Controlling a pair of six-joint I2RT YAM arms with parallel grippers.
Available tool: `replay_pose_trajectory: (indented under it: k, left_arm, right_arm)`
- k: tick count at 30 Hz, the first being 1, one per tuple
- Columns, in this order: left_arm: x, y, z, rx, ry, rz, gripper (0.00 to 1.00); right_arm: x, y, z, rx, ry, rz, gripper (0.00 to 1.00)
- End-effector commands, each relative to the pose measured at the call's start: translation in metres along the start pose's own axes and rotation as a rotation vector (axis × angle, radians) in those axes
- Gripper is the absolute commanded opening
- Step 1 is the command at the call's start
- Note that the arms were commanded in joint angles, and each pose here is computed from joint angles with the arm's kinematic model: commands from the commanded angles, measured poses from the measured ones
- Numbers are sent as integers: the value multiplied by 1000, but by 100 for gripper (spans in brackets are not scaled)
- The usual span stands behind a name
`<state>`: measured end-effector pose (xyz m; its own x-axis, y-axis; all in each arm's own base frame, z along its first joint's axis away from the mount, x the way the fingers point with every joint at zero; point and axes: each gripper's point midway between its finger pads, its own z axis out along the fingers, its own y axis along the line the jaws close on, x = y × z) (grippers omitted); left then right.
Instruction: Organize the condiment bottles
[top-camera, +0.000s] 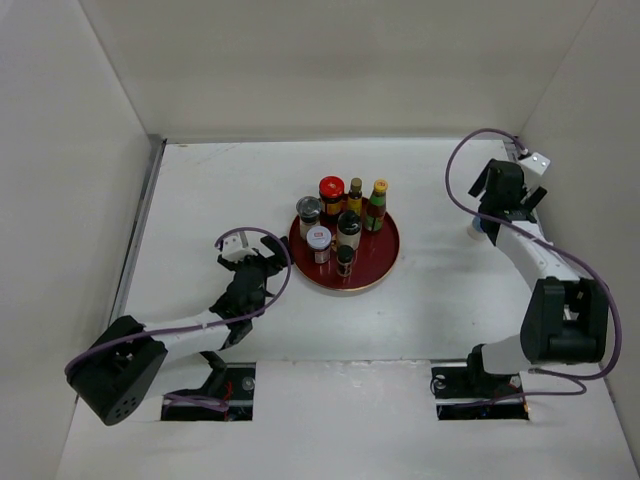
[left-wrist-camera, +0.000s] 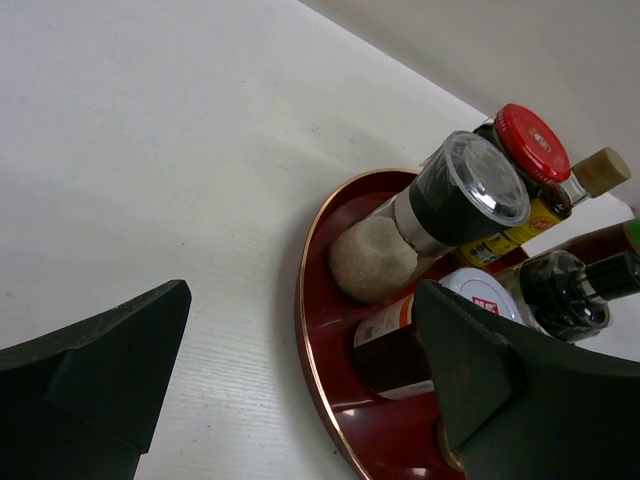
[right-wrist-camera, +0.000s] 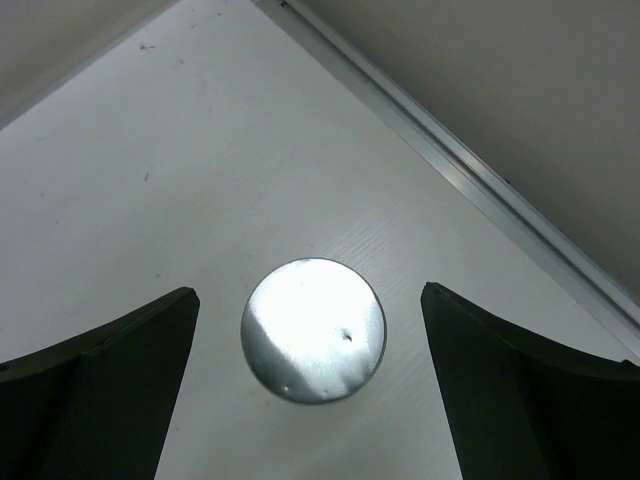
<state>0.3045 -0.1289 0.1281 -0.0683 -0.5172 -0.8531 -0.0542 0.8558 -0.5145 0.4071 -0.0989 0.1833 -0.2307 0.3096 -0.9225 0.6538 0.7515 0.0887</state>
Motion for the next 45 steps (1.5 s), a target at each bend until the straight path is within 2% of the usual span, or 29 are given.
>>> replay_pose_trajectory:
  k: [1, 4, 7, 9, 12, 16, 22, 32, 38, 45]
  left_arm:
    - [-11, -16, 3, 42, -28, -55, 98]
    - [-11, -13, 5, 30, -29, -51, 98]
    - [-9, -14, 5, 31, -23, -51, 98]
    - [-11, -14, 4, 34, -29, -56, 98]
    - [-11, -11, 5, 25, -30, -53, 98]
    - [-13, -13, 4, 33, -35, -60, 98]
    - [-13, -14, 5, 32, -32, -57, 98]
    - [-24, 3, 14, -33, -67, -56, 100]
    - [-29, 14, 15, -74, -71, -43, 100]
    - [-21, 21, 19, -109, -27, -1, 100]
  right_arm:
    - [-15, 9, 9, -34, -11, 27, 100]
    - [-2, 11, 19, -34, 26, 12, 100]
    - [13, 19, 29, -50, 67, 6, 93]
    - [25, 21, 33, -54, 93, 1, 84]
    - [24, 21, 34, -48, 86, 24, 65]
    - [0, 23, 8, -40, 3, 26, 51]
    - [-25, 52, -66, -188, -105, 37, 50]
    - [32, 158, -193, -648, -49, -11, 51]
    - [68, 208, -212, -766, -23, -48, 51]
    - [119, 222, -206, -734, 13, -162, 56]
